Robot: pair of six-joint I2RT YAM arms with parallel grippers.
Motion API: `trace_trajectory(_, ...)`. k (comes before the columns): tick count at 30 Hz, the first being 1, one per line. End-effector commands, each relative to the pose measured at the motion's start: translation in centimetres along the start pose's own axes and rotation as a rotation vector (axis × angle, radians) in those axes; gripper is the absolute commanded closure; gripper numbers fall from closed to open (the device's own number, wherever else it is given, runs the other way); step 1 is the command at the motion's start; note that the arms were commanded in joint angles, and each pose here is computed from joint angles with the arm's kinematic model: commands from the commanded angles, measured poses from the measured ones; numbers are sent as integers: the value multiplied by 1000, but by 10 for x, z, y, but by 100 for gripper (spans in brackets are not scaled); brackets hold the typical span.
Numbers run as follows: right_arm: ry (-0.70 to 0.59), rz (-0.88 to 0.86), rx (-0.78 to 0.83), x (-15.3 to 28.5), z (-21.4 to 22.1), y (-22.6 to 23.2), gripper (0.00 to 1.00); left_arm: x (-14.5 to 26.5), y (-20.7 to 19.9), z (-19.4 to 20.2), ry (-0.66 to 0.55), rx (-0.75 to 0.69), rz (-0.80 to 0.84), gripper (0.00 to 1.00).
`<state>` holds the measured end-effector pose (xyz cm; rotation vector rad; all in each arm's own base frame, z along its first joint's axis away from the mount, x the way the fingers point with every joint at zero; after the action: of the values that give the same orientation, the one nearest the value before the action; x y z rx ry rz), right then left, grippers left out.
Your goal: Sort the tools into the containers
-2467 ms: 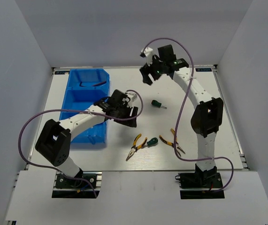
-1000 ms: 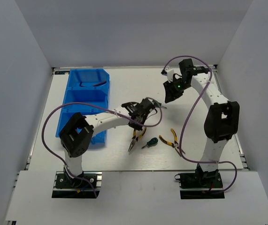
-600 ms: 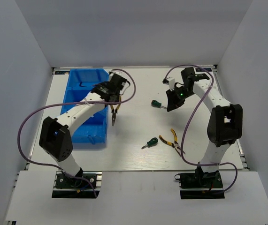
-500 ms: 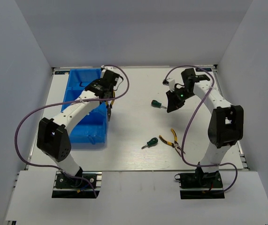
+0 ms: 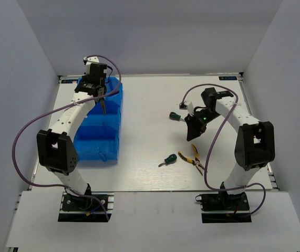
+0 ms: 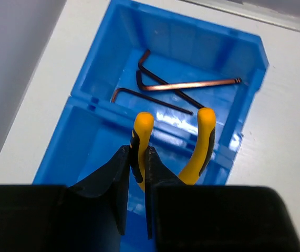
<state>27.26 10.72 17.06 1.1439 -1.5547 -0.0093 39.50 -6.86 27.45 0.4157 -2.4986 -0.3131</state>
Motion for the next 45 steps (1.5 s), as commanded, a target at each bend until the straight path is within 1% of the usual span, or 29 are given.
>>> trace_trajectory(1,-19,-35,66,4,3,13,66,-13,11,-25,-79,48,-33,100)
trace_trajectory(3,-3,-38,66,2,4,15,60,-20,17,-24,-72,50,-53,100)
trace_trajectory(4,2,-37,66,2,5,14,60,-26,13,-18,-52,45,-39,100)
trace_trajectory(5,13,-28,69,2,7,12,57,-29,15,-13,-40,44,-46,97)
trace_trajectory(6,9,-22,78,2,7,13,53,-33,12,-4,-22,42,-47,92)
trace_trajectory(7,28,-12,62,-1,13,12,53,-35,11,0,-18,50,-46,84)
trace_trajectory(8,15,17,76,-2,11,8,51,-35,16,3,-13,53,-55,72)
trace_trajectory(11,7,104,47,-5,11,-1,50,-36,19,12,-3,67,-55,51)
trace_trajectory(13,19,180,5,-4,14,-6,47,-40,24,16,10,71,-59,48)
trace_trajectory(14,-3,209,-5,-6,11,-10,47,-40,23,16,10,82,-47,46)
trace_trajectory(15,20,284,-25,-5,14,-17,47,-37,23,14,3,87,-38,42)
trace_trajectory(16,15,297,-44,-5,14,-17,47,-36,28,12,-3,96,-45,40)
trace_trajectory(18,15,375,-69,-7,16,-26,47,-31,28,9,-15,114,-23,40)
trace_trajectory(20,22,416,-82,-9,15,-29,47,-19,33,-4,-71,144,8,40)
trace_trajectory(21,40,438,-87,-9,18,-32,47,-14,32,-7,-83,150,42,49)
trace_trajectory(22,57,444,-102,-12,20,-34,47,-9,33,-12,-105,160,58,56)
trace_trajectory(23,68,443,-113,-15,21,-35,47,5,34,-19,-141,161,102,64)
trace_trajectory(25,101,450,-129,-20,29,-36,47,19,33,-18,-161,152,157,82)
trace_trajectory(26,99,451,-135,-23,29,-37,47,23,31,-9,-150,143,198,84)
trace_trajectory(27,114,450,-145,-26,33,-37,47,40,39,-11,-185,157,209,84)
trace_trajectory(29,119,447,-147,-30,34,-35,47,49,41,5,-175,160,233,72)
trace_trajectory(31,135,434,-160,-33,37,-32,47,68,51,9,-202,181,235,59)
trace_trajectory(34,175,436,-153,-42,42,-27,47,78,53,31,-162,172,258,50)
trace_trajectory(35,180,474,-152,-41,43,-31,47,84,55,38,-158,180,269,46)
trace_trajectory(38,199,571,-156,-49,48,-37,49,91,57,57,-118,187,279,43)
trace_trajectory(39,199,589,-164,-52,47,-36,49,99,60,58,-139,195,290,42)
trace_trajectory(41,216,635,-202,-55,52,-39,50,106,62,67,-117,207,300,42)
trace_trajectory(42,225,636,-208,-58,53,-38,52,107,62,73,-104,202,300,42)
trace_trajectory(45,253,627,-245,-67,59,-37,64,118,66,81,-103,220,310,42)
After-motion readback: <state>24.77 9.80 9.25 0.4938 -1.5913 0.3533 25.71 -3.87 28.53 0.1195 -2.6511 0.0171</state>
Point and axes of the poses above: each gripper's point midway between its finger pads, its own x axis back along the fingers, its own y axis along the line the jaws close on, z = x × y, the point moved 8 cm from there along x, back along the fingers, and after that the axes turned 13 degrees about -x, right-handed, at the moved point
